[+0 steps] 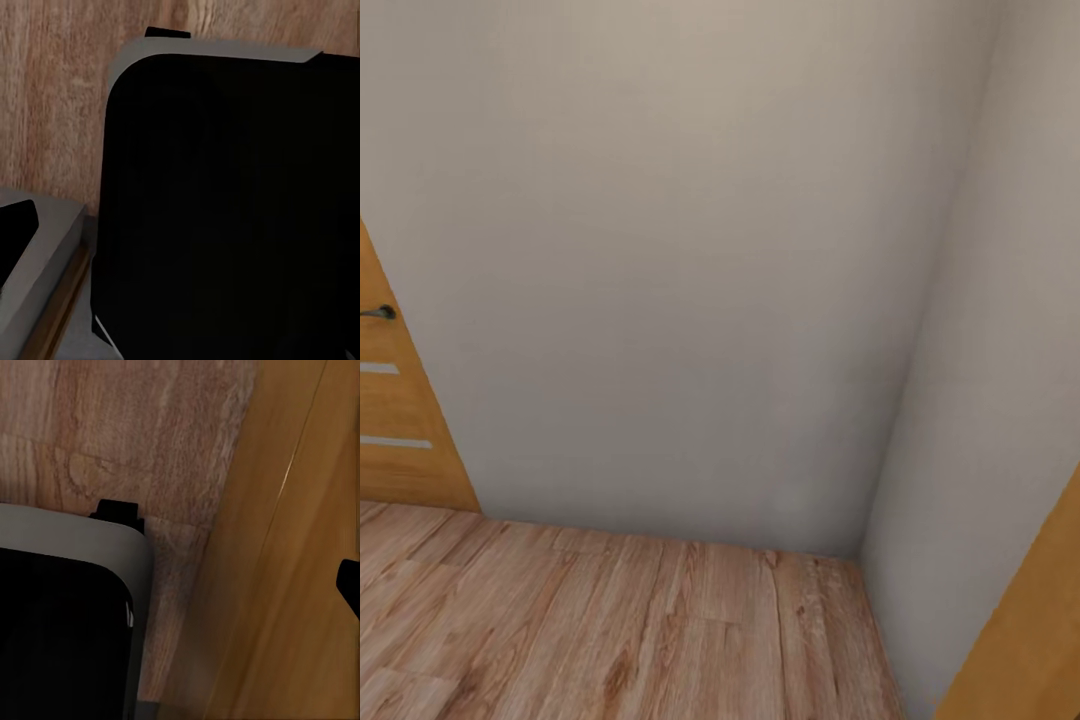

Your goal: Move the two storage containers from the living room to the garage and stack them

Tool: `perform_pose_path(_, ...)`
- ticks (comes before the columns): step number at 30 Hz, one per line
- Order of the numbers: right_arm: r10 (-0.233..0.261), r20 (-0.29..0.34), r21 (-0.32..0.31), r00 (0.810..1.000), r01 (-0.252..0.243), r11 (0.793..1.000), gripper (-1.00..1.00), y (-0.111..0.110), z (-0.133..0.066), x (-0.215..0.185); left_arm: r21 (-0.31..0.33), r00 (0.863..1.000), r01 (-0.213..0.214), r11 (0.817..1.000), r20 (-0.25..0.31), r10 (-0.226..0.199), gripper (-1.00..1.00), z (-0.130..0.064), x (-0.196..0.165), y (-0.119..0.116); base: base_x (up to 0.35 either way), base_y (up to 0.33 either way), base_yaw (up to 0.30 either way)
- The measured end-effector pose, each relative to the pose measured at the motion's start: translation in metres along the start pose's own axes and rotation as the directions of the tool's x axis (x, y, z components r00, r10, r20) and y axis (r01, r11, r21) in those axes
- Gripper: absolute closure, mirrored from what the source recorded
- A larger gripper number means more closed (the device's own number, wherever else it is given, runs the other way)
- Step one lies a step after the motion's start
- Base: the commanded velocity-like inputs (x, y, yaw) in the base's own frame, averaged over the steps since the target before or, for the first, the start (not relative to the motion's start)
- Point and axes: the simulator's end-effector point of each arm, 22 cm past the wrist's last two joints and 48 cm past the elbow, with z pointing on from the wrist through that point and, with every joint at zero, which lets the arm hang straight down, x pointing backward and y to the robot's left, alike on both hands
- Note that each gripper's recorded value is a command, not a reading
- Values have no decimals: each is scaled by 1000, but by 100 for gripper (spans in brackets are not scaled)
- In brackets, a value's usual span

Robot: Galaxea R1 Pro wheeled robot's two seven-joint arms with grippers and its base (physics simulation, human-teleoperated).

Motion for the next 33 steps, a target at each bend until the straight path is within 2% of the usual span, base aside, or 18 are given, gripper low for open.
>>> perform_pose_path(19, -2, 0, 1, 1000, 2, 1000, -100, -1, 0, 0, 0, 1000, 0, 1000, 0, 0, -100, 0, 0, 0, 155, 0, 242)
perform_pose_path(24, 13, 0, 1, 1000, -13, 1000, -100, 0, 0, 0, 0, 1000, 0, 1000, 0, 0, -100, 0, 0, 0, 154, 0, 268)
perform_pose_path(33, 19, 29, 0, 999, -19, 1000, -100, 0, 0, -6, 0, 1000, 0, 1000, 0, 0, -100, 0, 0, 0, 154, 0, 269)
